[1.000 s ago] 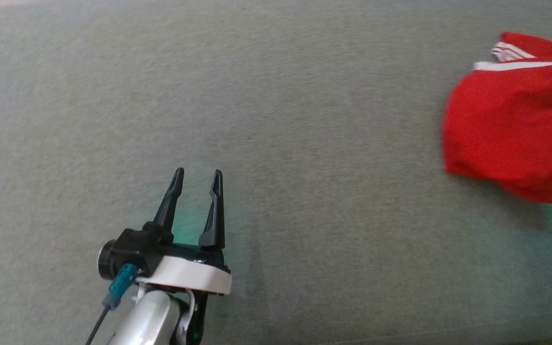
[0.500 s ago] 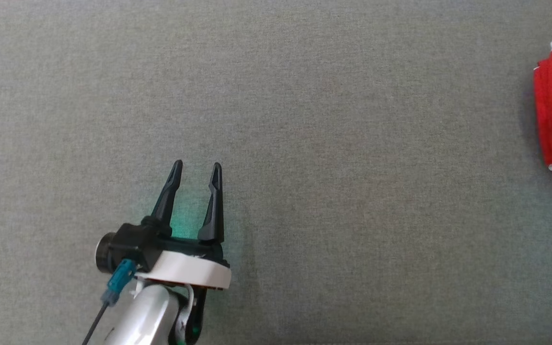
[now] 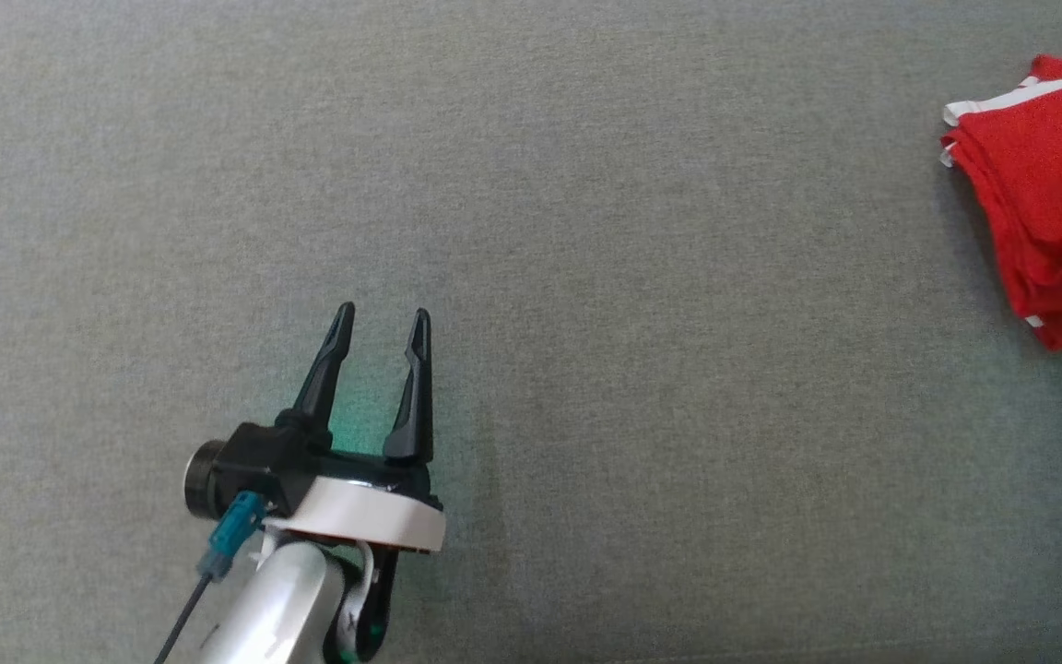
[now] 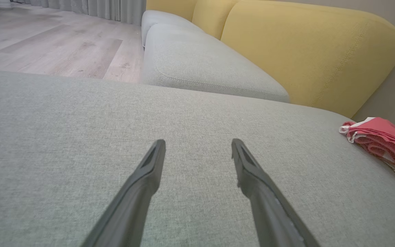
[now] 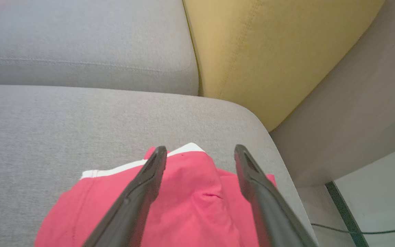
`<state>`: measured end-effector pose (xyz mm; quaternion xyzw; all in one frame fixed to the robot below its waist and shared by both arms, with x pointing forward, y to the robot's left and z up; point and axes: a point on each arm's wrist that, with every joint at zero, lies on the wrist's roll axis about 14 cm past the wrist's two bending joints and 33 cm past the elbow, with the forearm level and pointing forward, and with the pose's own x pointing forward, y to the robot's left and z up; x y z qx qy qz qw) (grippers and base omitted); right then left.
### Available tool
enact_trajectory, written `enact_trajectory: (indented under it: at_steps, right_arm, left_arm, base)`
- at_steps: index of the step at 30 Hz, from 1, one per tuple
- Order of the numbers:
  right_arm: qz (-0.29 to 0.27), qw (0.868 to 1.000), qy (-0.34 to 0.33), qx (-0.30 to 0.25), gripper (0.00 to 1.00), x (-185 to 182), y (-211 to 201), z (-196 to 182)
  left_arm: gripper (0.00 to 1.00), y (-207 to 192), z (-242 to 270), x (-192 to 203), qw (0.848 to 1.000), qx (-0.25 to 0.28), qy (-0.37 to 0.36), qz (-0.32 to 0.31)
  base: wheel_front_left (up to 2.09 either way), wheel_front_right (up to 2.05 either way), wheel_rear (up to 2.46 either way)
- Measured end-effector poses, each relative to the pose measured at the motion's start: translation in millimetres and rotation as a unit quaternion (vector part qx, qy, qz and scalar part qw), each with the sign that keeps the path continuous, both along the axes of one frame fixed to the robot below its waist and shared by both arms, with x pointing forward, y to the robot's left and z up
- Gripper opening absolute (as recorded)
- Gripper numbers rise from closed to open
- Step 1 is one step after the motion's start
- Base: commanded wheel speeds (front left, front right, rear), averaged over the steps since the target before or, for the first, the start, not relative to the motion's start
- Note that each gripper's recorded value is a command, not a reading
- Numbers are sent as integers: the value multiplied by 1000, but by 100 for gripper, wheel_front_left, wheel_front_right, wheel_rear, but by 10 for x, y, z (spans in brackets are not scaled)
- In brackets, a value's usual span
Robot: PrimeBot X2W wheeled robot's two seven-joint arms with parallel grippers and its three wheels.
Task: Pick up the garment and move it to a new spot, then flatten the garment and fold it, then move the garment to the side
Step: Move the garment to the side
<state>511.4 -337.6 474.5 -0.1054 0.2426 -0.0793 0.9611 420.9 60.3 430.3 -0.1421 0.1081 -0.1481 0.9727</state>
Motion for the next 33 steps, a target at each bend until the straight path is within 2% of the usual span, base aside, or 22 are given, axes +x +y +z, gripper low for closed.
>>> enact_trajectory:
  at_steps: [5, 13, 20, 24, 28, 33]
  right_arm:
    - [26, 998, -52, 6, 100, 63, 214, 264]
    - [74, 988, -133, 28, 100, 113, 664, 660]
    - [125, 974, -176, 68, 100, -27, 1224, 759]
    - [148, 960, -220, 92, 100, -145, 1508, 868]
    - [152, 951, -240, 126, 100, -341, 1739, 812]
    - [151, 954, -218, 142, 100, -672, 1888, 532]
  left_arm:
    - [100, 22, 73, 13, 1000, 4, -10, 2]
    - [100, 332, 294, 130, 998, 9, -46, 49]
    - [100, 702, 384, 74, 993, 23, -53, 103]
    - [100, 897, 329, -98, 990, 35, -39, 131]
    - [100, 1036, 267, -312, 987, 39, -26, 152]
    - [100, 1158, 284, -490, 984, 38, -24, 174]
  base:
    - [0, 0, 0]
    - [0, 0, 0]
    - [0, 0, 0]
    - [0, 0, 0]
    - [0, 0, 0]
    - [0, 0, 0]
